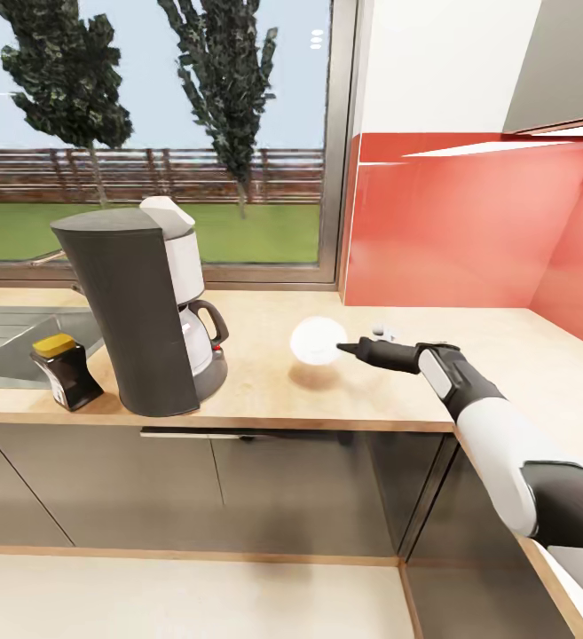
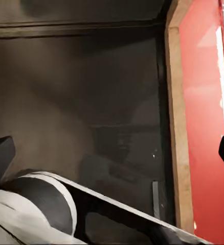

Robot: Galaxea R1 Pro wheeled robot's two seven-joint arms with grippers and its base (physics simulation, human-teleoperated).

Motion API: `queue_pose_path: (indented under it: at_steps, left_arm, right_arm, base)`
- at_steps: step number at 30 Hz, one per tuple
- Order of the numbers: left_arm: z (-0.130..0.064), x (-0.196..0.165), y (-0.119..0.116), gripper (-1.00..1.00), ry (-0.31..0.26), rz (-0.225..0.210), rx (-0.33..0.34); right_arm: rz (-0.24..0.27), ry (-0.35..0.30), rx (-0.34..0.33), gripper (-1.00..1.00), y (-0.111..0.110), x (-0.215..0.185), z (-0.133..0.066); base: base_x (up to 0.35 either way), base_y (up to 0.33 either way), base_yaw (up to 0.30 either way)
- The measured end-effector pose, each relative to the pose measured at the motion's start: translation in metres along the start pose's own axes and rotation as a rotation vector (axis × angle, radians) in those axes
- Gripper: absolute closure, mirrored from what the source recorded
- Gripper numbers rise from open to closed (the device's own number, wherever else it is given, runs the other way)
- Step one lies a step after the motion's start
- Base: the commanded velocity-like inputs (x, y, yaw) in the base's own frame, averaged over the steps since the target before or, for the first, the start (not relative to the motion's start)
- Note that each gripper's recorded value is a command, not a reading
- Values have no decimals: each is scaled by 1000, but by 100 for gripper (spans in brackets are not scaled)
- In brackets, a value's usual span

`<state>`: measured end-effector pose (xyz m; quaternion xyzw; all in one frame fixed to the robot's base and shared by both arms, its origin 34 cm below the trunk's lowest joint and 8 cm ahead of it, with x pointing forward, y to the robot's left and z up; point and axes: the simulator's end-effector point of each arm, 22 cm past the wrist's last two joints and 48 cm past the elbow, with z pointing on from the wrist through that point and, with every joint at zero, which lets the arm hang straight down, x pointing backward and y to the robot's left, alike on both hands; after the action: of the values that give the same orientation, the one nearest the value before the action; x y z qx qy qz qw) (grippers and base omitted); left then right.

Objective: Set up a coffee station on the kitchen countertop: keep the coffee maker on the countertop, move the bottle of coffee from the kitchen shelf to the counter next to the coffee maker, place a paper coffee filter on top of the coffee maker, put the saucer next to the coffee maker with the coffee cup on the saucer, and place the electric kettle next to the coffee maker.

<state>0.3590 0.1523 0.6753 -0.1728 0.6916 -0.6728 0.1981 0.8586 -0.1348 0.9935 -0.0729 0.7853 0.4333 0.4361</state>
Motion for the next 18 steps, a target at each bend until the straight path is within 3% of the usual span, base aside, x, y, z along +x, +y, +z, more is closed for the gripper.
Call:
queue_pose_path:
  at_steps: [3, 5, 8, 11, 18]
  left_arm:
    - [-35, 2, 23, -100, -68, -51, -76]
    - [-58, -7, 34, -100, -147, -74, -121]
    - [-78, -8, 54, -100, -204, -108, -210]
    - [-85, -6, 66, -100, -219, -124, -265]
    - [-88, -5, 71, -100, -224, -130, -285]
  right_arm:
    - [34, 16, -15, 100, 1, 12, 5]
    - [62, 19, -32, 100, 5, 17, 10]
    - [101, 34, -56, 100, 12, 31, 20]
    - [120, 45, -66, 100, 18, 38, 27]
    - [156, 80, -70, 100, 22, 49, 31]
  base:
    - [0, 0, 0]
    - [0, 0, 0]
    - [0, 17, 0]
    - [0, 137, 0]
    - [0, 81, 0]
